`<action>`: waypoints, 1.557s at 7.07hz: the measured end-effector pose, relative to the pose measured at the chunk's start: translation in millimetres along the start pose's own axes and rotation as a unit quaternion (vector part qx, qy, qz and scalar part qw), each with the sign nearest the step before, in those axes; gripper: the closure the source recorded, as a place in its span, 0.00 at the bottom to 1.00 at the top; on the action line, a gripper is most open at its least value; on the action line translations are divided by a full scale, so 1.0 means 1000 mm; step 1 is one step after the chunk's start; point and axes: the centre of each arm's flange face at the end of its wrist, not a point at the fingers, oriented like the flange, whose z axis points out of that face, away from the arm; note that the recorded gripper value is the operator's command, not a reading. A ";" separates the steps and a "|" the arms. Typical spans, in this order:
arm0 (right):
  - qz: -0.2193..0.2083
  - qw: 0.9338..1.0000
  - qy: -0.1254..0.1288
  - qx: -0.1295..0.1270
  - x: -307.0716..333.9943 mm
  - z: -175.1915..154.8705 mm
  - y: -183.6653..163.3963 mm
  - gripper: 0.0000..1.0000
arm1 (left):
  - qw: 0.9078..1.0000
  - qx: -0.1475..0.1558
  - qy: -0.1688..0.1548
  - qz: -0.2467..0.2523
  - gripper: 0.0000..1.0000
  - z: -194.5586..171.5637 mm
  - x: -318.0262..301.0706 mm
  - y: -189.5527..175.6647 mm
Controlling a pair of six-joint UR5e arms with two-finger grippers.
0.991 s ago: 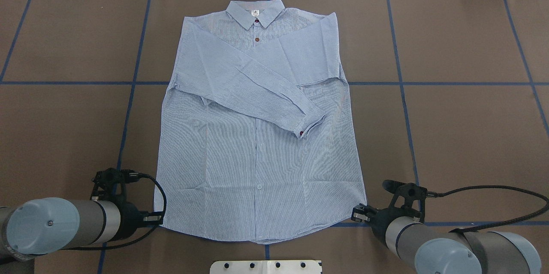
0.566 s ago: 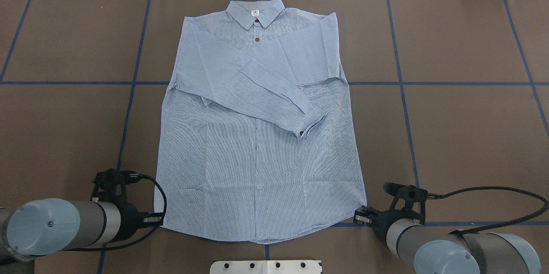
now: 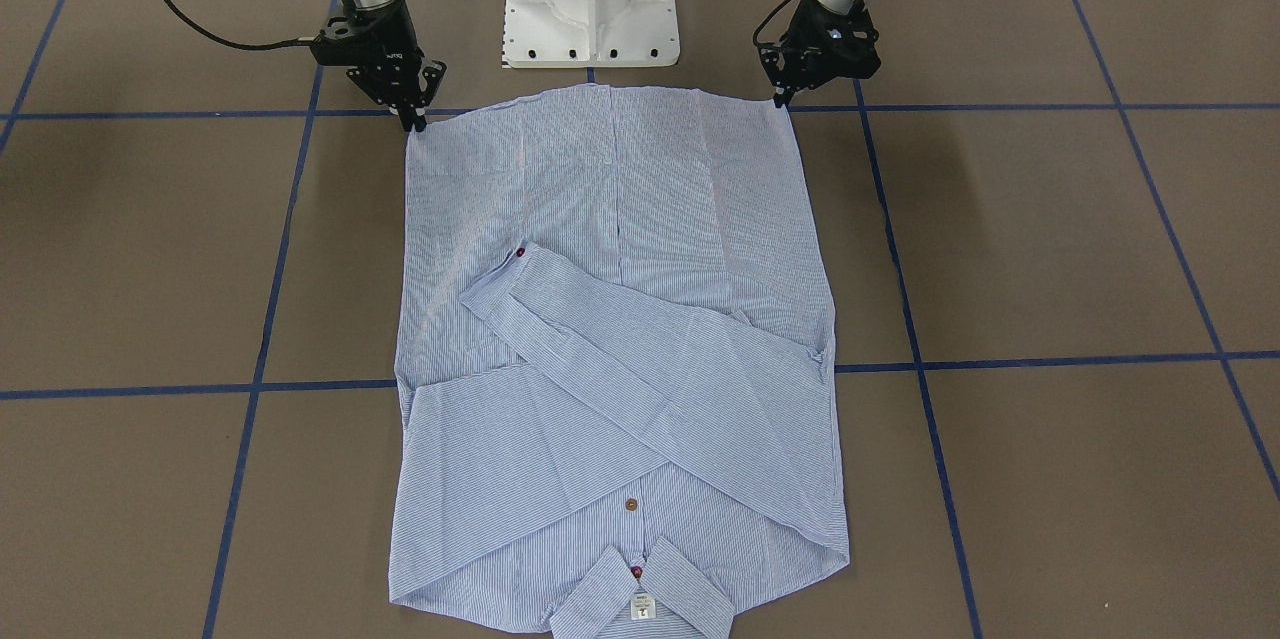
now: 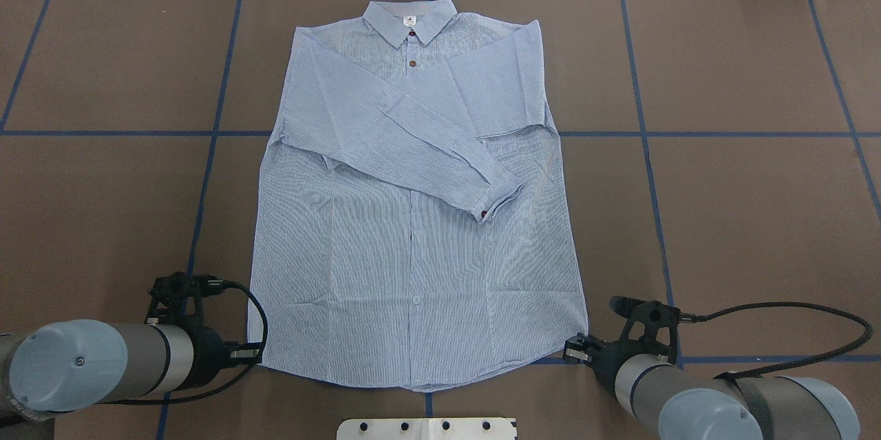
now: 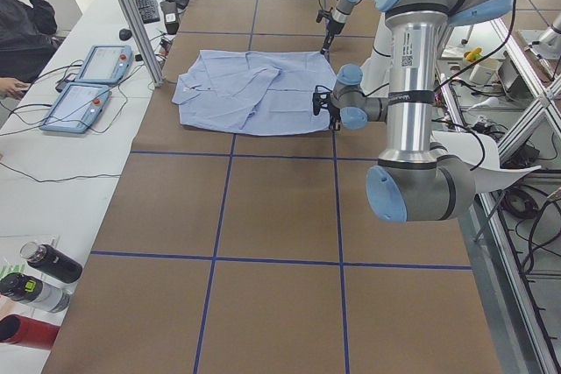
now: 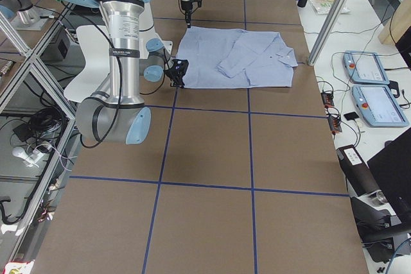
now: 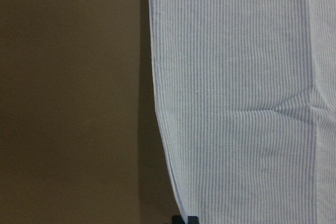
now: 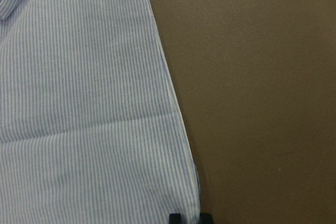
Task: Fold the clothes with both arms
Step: 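Lift the hem with both grippers and fold it toward the collar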
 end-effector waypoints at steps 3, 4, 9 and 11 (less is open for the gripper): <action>0.003 1.000 -0.008 0.000 -0.004 -0.009 -0.005 1.00 | 1.000 0.000 0.017 0.001 1.00 -0.016 0.010 0.001; 0.009 1.000 -0.017 -0.001 -0.007 -0.026 -0.015 1.00 | 0.999 -0.002 0.038 0.003 1.00 -0.039 0.022 0.002; 0.009 0.993 -0.063 -0.102 0.003 -0.196 -0.042 1.00 | 0.987 -0.082 0.133 0.020 1.00 -0.188 0.073 0.027; 0.008 0.994 -0.054 -0.098 0.004 -0.220 -0.061 1.00 | 0.989 -0.088 0.120 0.016 1.00 -0.194 0.074 0.024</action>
